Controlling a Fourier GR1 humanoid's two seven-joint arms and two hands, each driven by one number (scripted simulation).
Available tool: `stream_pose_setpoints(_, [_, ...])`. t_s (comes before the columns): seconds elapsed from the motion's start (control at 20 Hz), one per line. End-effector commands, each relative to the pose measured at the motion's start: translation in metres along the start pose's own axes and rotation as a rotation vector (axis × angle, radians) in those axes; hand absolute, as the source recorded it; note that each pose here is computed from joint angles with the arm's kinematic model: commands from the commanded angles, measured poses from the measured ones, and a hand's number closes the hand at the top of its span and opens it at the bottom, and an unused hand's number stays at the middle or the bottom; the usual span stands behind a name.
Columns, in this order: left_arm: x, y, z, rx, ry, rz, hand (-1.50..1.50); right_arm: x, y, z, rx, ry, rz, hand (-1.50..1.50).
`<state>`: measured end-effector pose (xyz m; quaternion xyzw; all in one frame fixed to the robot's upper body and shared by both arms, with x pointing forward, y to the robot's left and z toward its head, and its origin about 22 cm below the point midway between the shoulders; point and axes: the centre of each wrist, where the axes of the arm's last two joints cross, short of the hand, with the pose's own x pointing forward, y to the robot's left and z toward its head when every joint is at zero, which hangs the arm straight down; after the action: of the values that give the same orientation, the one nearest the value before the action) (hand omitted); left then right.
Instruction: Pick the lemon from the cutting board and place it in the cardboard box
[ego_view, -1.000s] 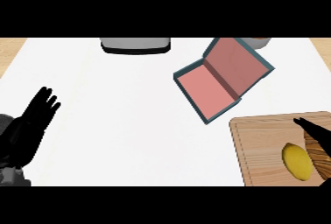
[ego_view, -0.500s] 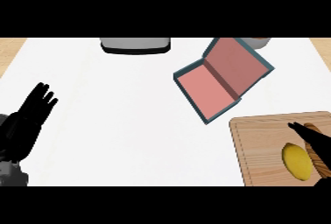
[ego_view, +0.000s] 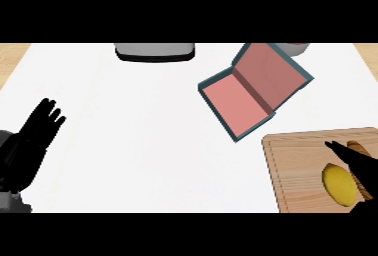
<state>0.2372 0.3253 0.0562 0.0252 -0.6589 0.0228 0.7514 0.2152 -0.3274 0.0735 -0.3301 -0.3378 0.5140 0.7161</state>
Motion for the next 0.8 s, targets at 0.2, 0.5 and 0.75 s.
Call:
stream_pose_setpoints(0.2, [-0.010, 0.006, -0.008, -0.013, 0.006, -0.001, 0.00, 0.013, 0.009, -0.025, -0.082, -0.096, 0.027, 1.50])
stream_pose_setpoints(0.5, [-0.008, -0.014, -0.002, -0.002, -0.003, -0.015, 0.00, -0.012, 0.020, -0.026, -0.081, -0.112, 0.039, 1.50])
stream_pose_setpoints(0.75, [0.008, -0.027, -0.022, -0.099, -0.022, -0.005, 0.00, 0.189, 0.018, -0.027, -0.142, -0.205, 0.058, 1.50])
